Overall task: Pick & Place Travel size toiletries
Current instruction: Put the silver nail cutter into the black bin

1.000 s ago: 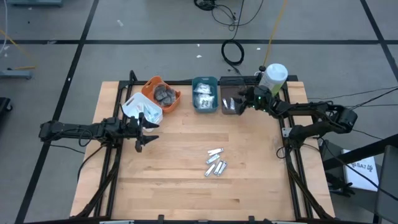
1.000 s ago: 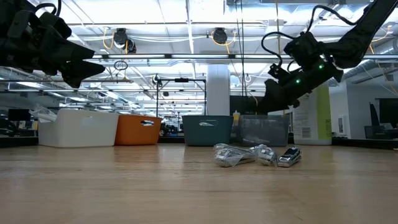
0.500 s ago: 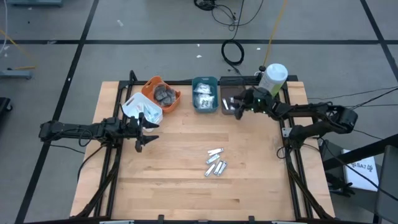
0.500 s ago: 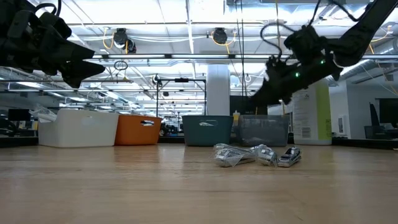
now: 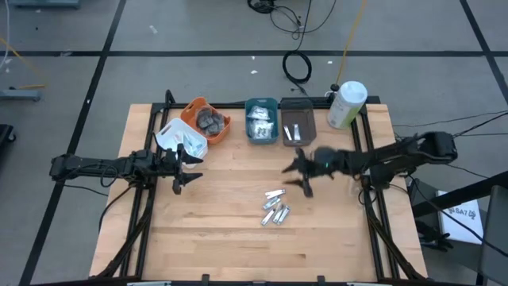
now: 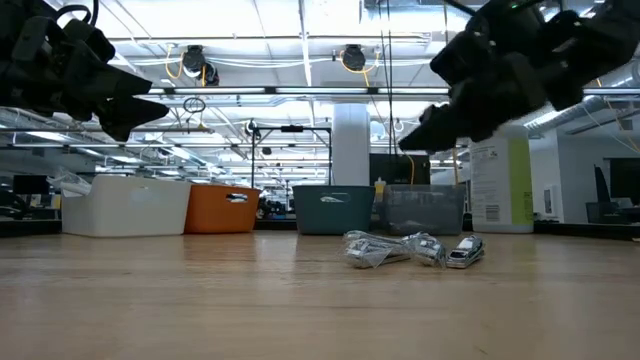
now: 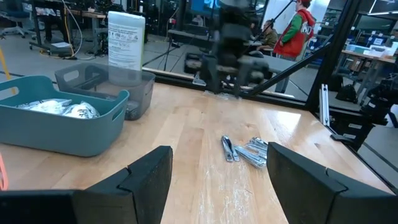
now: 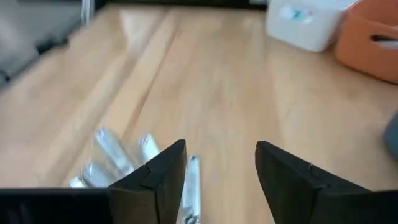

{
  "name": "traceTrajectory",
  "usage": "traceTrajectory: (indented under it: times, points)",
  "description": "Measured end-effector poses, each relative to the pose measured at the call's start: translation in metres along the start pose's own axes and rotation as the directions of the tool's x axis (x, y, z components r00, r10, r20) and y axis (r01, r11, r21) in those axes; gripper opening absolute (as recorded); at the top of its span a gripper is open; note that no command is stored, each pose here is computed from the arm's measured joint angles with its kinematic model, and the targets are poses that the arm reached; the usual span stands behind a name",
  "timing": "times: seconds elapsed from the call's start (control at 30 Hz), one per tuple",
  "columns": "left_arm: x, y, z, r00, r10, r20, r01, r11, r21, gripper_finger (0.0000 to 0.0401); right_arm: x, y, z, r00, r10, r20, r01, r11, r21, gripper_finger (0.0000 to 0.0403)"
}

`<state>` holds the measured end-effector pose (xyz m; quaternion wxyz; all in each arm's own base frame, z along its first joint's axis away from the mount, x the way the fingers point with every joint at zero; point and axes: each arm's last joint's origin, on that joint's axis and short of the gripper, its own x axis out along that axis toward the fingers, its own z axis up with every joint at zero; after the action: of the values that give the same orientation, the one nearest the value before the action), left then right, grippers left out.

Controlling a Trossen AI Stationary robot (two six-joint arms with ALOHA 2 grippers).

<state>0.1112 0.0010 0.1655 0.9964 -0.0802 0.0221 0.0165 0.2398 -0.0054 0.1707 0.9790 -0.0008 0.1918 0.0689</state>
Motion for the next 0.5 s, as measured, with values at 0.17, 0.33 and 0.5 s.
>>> traceTrajectory:
  times: [0.17, 0.33, 0.5]
  points:
    - [0.000, 0.000, 0.000, 1.000, 0.000, -0.001, 0.000, 1.000, 0.000, 0.0255, 0.017, 0.038, -0.019, 0.993, -0.038, -0.113, 0.027, 0.995, -0.097, 0.0190]
    - [0.000, 0.000, 0.000, 1.000, 0.000, 0.000, 0.000, 1.000, 0.000, 0.0255, 0.029, 0.046, -0.039, 0.976, -0.080, -0.204, 0.056, 0.991, -0.120, 0.0189]
    - [0.000, 0.000, 0.000, 1.000, 0.000, -0.001, 0.000, 1.000, 0.000, 0.0255, 0.040, 0.043, -0.051, 0.972, -0.087, -0.217, 0.072, 0.994, -0.080, 0.0186]
